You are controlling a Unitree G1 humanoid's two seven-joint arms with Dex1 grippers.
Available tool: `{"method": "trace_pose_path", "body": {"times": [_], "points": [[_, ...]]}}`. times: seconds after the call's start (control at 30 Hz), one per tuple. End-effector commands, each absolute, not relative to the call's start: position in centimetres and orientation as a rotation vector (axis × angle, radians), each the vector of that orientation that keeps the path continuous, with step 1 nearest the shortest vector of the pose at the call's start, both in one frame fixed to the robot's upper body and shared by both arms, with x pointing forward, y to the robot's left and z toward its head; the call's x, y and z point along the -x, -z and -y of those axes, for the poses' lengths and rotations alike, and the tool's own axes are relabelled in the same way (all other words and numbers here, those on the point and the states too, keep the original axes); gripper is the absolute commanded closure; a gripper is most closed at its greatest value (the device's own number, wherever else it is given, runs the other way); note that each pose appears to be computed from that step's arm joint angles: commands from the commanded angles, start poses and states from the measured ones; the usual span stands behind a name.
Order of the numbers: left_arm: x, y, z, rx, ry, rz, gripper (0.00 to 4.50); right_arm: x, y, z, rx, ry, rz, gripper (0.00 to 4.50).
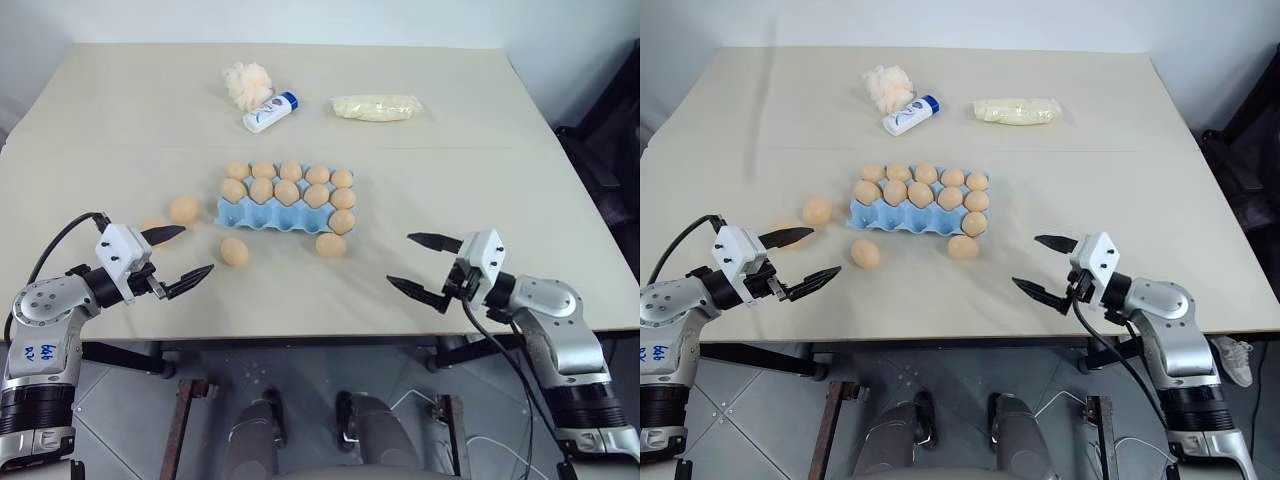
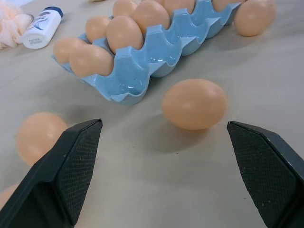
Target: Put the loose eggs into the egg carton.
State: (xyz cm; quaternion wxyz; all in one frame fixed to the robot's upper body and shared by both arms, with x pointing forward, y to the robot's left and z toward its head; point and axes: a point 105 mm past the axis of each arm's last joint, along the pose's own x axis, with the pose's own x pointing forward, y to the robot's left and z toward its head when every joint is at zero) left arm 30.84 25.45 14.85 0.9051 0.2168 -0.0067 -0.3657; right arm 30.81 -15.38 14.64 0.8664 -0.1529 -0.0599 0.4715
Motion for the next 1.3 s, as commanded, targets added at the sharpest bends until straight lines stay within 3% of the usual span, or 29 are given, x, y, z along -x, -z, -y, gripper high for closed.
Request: {"method": "trace_pose_path", "body": {"times": [0.03, 0.3, 0.53, 0.73, 1.03, 1.3], "points": [[-30.9, -15.8, -25.1, -0.485, 0.747, 0.061, 0.01, -31.0, -15.9, 14.8, 0.336, -0.993, 0.170, 0.00], [-29.3, -16.1, -25.8, -0.333, 0.768, 0.080, 0.01, -32.2, -16.3, 9.9, 0.353, -1.111, 0.168, 0.00], [-26.7, -14.5, -26.7, -0.410, 0.843, -0.019, 0.01, -34.1, -16.4, 4.8, 0.360, -1.232, 0.132, 0.00], [-26.4, -13.9, -25.9, -0.418, 0.847, -0.008, 0.01, -35.8, -14.5, 3.9, 0.382, -1.260, 0.102, 0.00], [-26.5, -14.2, -25.4, -0.410, 0.831, 0.018, 0.01, -34.7, -12.8, 3.2, 0.470, -1.348, 0.141, 0.00], [-27.0, -14.4, -24.8, -0.403, 0.842, 0.026, 0.01, -35.1, -12.0, 2.8, 0.472, -1.312, 0.124, 0.00]]}}
